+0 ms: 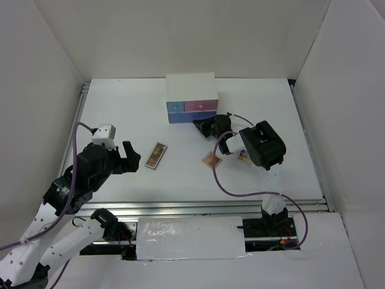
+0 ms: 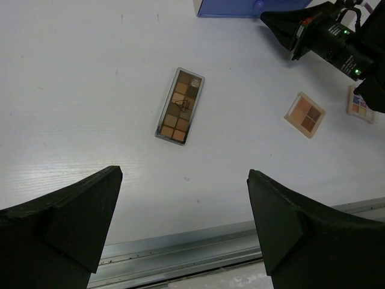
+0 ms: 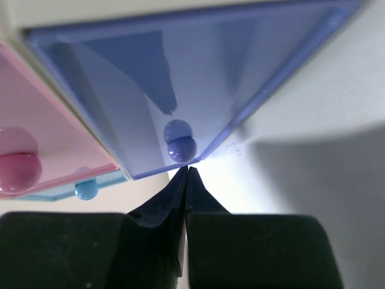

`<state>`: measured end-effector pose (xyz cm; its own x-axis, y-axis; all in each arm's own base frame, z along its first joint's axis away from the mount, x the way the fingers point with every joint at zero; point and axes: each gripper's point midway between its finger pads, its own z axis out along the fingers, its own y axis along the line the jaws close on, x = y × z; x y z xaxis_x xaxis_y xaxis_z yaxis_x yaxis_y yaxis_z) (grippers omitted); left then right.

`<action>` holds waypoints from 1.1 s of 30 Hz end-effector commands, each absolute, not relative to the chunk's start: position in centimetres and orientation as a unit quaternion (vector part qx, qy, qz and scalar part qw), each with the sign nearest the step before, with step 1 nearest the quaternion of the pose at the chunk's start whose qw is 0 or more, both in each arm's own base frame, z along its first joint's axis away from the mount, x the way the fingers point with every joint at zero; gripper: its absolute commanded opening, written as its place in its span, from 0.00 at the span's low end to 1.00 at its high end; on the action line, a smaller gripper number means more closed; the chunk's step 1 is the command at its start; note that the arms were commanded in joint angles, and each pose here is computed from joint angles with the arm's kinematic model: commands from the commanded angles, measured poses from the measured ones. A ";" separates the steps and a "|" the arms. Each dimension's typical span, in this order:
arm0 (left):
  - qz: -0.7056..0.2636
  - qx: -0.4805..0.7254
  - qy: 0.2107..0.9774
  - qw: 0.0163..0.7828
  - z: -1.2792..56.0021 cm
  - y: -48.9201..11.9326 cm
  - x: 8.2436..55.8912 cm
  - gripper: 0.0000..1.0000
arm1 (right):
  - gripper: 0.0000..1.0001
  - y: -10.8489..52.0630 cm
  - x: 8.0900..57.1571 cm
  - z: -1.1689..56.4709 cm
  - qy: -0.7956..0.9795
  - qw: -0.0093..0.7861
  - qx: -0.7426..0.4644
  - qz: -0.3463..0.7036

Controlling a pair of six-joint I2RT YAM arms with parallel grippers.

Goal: Organize the makeup

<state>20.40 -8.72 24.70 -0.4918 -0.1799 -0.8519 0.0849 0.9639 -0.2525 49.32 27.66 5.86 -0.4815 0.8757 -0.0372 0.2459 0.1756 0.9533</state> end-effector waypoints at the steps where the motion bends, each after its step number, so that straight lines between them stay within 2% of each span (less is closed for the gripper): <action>1: -0.137 -0.020 0.843 0.519 25.5 -8.9 20.9 0.99 | 0.00 28.0 48.7 8.2 0.683 0.333 0.386 0.522; 5: -0.138 -0.020 0.844 0.518 25.5 -9.0 20.9 0.99 | 0.00 28.2 48.2 7.8 0.684 0.331 0.387 0.522; 9: -0.139 -0.019 0.844 0.518 25.5 -9.1 20.9 0.99 | 0.30 28.4 48.7 7.6 0.684 0.330 0.389 0.522; 16: -0.139 -0.016 0.844 0.517 25.4 -9.1 20.9 0.99 | 0.48 28.9 49.6 7.8 0.655 0.330 0.396 0.553; 21: -0.140 -0.013 0.845 0.515 25.3 -9.3 21.0 0.99 | 0.49 29.1 50.2 7.2 0.656 0.327 0.403 0.548; 33: -0.142 -0.008 0.847 0.512 25.2 -9.5 21.0 0.99 | 0.46 28.5 51.4 6.2 0.647 0.322 0.430 0.541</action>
